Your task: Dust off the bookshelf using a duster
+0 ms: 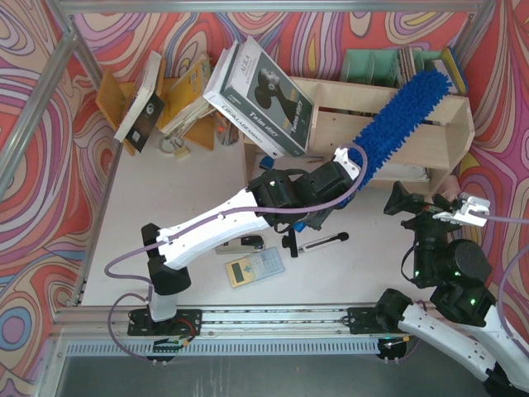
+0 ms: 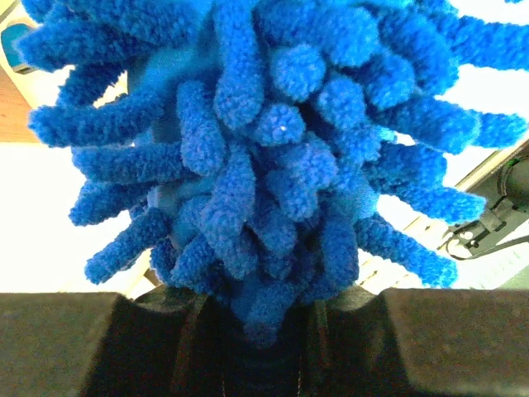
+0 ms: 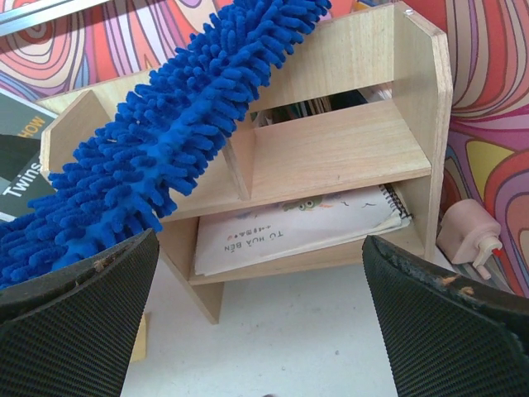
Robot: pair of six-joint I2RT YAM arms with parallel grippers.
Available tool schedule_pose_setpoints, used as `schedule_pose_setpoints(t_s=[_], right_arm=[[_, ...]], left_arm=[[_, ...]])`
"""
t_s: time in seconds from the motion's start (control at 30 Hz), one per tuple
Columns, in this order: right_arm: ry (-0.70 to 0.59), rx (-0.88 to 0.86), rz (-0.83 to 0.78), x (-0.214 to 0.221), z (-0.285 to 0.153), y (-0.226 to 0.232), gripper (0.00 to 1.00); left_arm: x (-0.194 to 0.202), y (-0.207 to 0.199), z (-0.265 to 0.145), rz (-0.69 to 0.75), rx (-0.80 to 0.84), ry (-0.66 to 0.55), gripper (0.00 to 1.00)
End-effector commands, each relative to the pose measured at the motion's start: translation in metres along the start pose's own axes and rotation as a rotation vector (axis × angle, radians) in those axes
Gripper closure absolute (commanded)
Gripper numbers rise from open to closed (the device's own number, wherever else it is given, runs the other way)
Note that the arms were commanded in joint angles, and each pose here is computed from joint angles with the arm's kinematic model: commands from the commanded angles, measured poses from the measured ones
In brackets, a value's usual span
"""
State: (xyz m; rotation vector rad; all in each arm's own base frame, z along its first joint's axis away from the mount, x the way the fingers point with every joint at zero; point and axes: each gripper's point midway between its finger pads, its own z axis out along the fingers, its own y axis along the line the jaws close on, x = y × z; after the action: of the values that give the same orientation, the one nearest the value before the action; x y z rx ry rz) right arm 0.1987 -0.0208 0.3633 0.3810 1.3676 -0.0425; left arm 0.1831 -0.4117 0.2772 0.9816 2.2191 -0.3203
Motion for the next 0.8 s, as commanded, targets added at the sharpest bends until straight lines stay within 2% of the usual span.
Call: schedule_pose_setpoints(t_s=[0.0,0.17,0.37,0.5,0.77], right_arm=[[-0.018,-0.021,0.038,-0.006,0.001,0.005,0.01],[-0.012,-0.034,0.027,-0.004,0.001,0.009,0.01],[-0.017,-0.040,0.032,-0.006,0.000,0.008,0.01],[-0.017,-0.043,0.034,-0.005,0.000,0.008,0.02],[-0.017,-0.048,0.032,-0.006,0.000,0.009,0.01]], left_arm=[[-0.029,0.011,-0.025,-0.019,-0.018,-0.149,1.00],[-0.039,0.022,-0.026,-0.017,-0.050,-0.180,1.00],[-0.050,0.027,-0.016,-0.014,-0.013,-0.161,1.00],[-0.060,0.014,0.000,0.038,0.058,-0.152,1.00],[-0.058,-0.002,0.022,0.052,0.114,-0.111,1.00]])
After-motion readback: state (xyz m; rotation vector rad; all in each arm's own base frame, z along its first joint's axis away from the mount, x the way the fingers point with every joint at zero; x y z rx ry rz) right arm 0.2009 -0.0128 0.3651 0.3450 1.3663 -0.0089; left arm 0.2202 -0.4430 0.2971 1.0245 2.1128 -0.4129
